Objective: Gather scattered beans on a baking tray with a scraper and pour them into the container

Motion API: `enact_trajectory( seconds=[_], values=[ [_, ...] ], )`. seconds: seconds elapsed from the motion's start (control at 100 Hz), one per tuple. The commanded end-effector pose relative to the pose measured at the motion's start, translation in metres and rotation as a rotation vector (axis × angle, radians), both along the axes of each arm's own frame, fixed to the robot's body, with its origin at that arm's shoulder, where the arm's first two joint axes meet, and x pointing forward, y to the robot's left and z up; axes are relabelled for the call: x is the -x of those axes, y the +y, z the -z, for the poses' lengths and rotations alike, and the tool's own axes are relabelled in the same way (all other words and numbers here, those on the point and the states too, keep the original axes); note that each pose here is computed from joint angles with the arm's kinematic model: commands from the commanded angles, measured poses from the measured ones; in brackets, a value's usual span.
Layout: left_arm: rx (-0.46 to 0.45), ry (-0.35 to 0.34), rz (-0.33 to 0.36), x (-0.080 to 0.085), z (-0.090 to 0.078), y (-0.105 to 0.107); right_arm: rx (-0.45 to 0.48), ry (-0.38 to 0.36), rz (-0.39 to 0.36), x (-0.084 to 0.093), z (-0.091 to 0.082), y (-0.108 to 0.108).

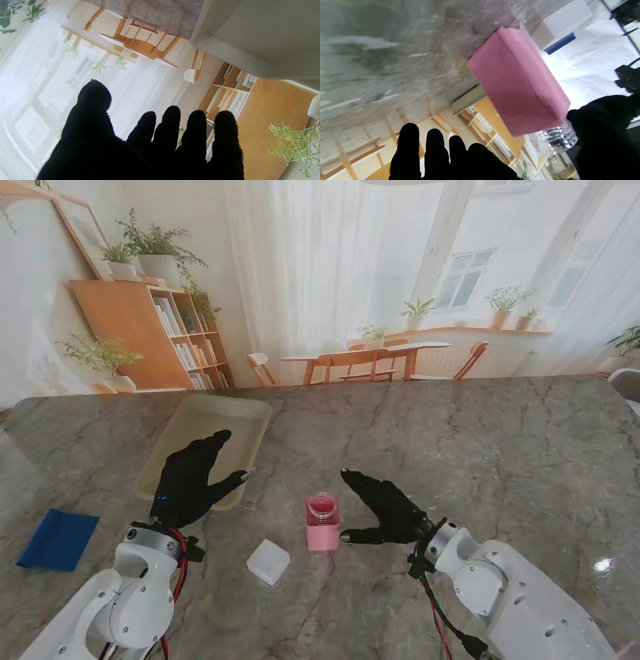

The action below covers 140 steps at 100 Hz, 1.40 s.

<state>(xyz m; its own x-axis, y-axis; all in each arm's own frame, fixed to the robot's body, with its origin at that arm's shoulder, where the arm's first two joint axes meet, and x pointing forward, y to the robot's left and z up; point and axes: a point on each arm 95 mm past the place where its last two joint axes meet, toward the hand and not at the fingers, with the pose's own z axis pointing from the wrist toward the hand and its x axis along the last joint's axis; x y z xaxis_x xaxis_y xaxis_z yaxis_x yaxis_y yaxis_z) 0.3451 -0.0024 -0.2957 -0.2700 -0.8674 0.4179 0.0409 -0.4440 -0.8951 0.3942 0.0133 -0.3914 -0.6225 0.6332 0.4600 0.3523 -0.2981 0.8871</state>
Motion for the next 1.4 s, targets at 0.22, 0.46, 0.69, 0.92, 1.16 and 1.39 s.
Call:
enact_trajectory(
  seconds=[0.22, 0.46, 0.69, 0.92, 1.16, 1.39],
  values=[
    [0.000, -0.002, -0.017, 0.002, 0.002, 0.001, -0.024, -0.001, -0.061, -0.007, 0.006, 0.016],
    [-0.005, -0.008, -0.019, 0.003, 0.001, 0.002, -0.059, 0.011, -0.101, -0.014, 0.011, 0.027],
    [-0.007, -0.011, -0.021, 0.003, 0.001, 0.002, -0.078, 0.016, -0.134, -0.017, 0.015, 0.036],
    [-0.008, -0.012, -0.027, 0.003, 0.001, 0.003, -0.085, 0.025, -0.139, -0.018, 0.020, 0.041],
    [-0.013, -0.016, -0.034, 0.004, 0.001, 0.005, -0.139, 0.047, -0.103, -0.020, 0.025, 0.046],
    [-0.017, -0.021, -0.043, 0.005, 0.001, 0.007, -0.207, 0.075, -0.060, -0.022, 0.031, 0.050]
  ],
)
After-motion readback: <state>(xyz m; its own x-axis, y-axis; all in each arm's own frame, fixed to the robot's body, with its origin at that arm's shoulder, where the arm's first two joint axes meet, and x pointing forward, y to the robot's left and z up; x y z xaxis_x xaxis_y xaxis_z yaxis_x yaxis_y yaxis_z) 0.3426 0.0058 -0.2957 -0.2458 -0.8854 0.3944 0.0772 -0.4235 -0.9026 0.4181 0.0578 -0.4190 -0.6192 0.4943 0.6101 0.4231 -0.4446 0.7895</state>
